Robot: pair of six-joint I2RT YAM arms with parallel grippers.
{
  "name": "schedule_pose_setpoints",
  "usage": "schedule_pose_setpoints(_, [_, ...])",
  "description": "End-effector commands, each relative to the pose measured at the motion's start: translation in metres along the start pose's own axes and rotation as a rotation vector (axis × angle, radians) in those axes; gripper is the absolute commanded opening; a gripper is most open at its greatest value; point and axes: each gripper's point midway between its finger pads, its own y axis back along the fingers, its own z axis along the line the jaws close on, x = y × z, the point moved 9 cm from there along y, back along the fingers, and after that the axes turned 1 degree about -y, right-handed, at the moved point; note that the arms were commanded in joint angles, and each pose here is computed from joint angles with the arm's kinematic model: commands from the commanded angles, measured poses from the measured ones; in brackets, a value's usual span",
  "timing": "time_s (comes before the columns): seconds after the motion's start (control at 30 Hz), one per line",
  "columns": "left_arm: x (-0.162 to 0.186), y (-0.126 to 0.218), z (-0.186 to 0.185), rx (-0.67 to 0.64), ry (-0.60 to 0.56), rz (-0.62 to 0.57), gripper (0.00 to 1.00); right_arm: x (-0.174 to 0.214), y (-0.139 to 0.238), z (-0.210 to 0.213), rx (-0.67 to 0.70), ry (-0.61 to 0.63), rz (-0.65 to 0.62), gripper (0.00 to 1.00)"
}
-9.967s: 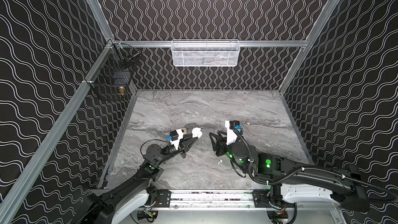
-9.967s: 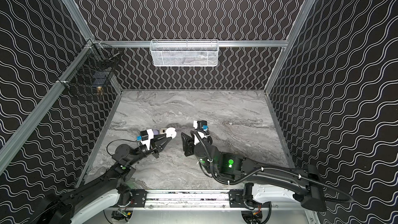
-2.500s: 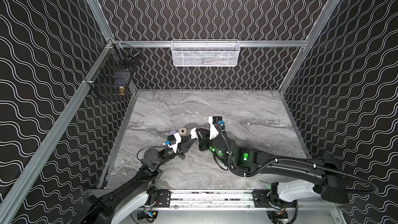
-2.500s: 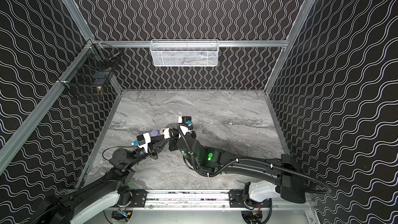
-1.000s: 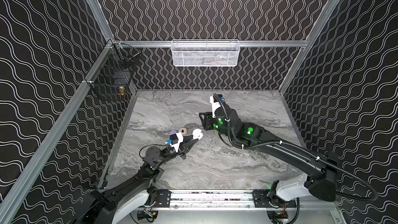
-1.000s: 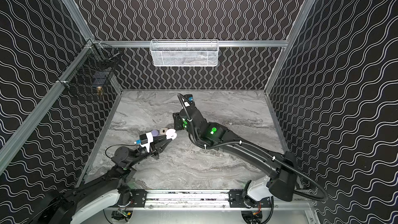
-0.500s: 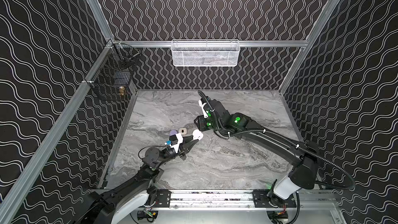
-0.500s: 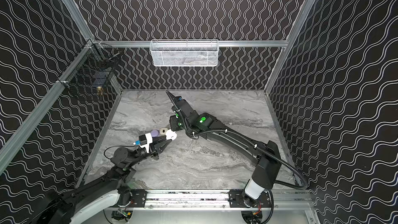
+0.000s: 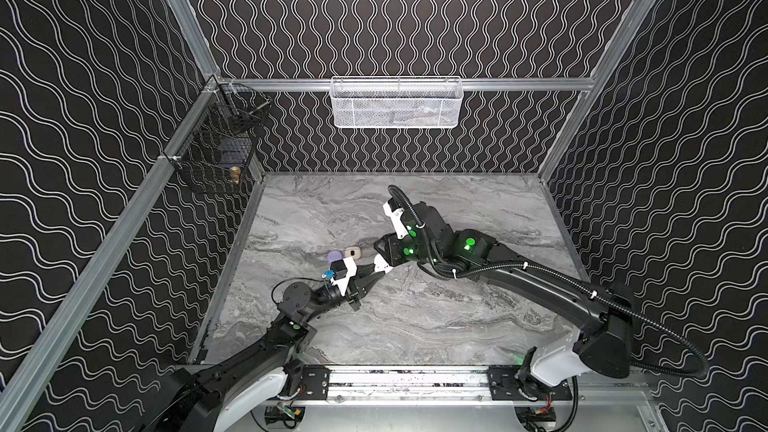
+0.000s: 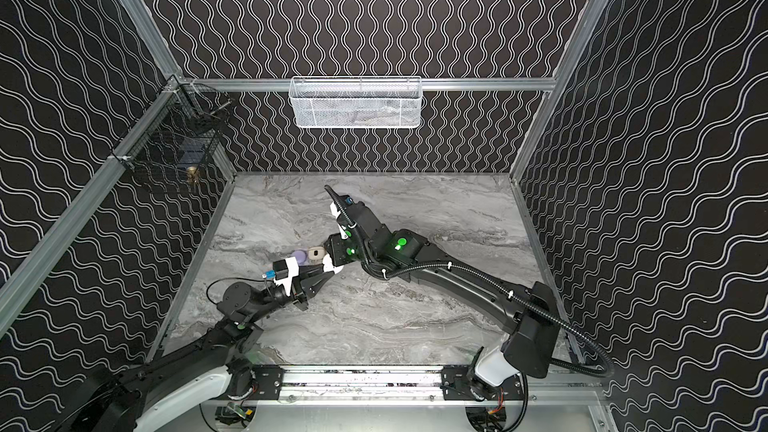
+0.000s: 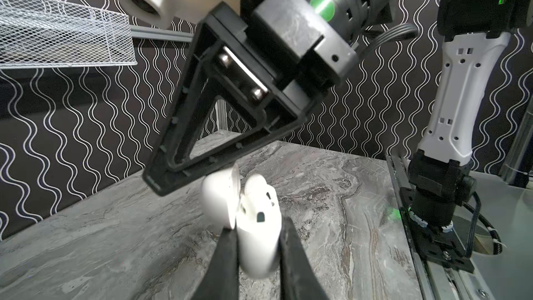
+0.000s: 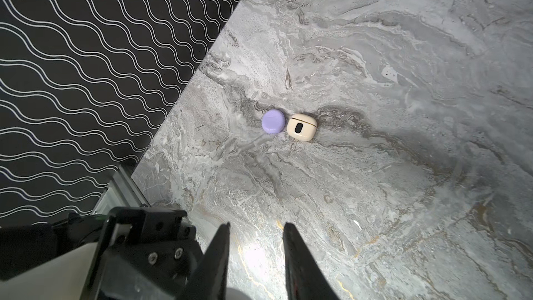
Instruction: Insert the wireless bluetooth earbuds into the charging case
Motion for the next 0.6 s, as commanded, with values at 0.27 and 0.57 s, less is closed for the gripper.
schedule_pose_setpoints(0.27, [-0.012,0.001,0.006,-0.086,-0.071,-0.06,0.0,0.038,0.018,-0.003,-0.177,-0.101,0.094,0.22])
schedule_pose_setpoints(0.57, [-0.013,0.001,0.004,-0.068,-0.085,-0.056,0.0,0.045,0.04,-0.014,-0.151,-0.142,0.032,0.19])
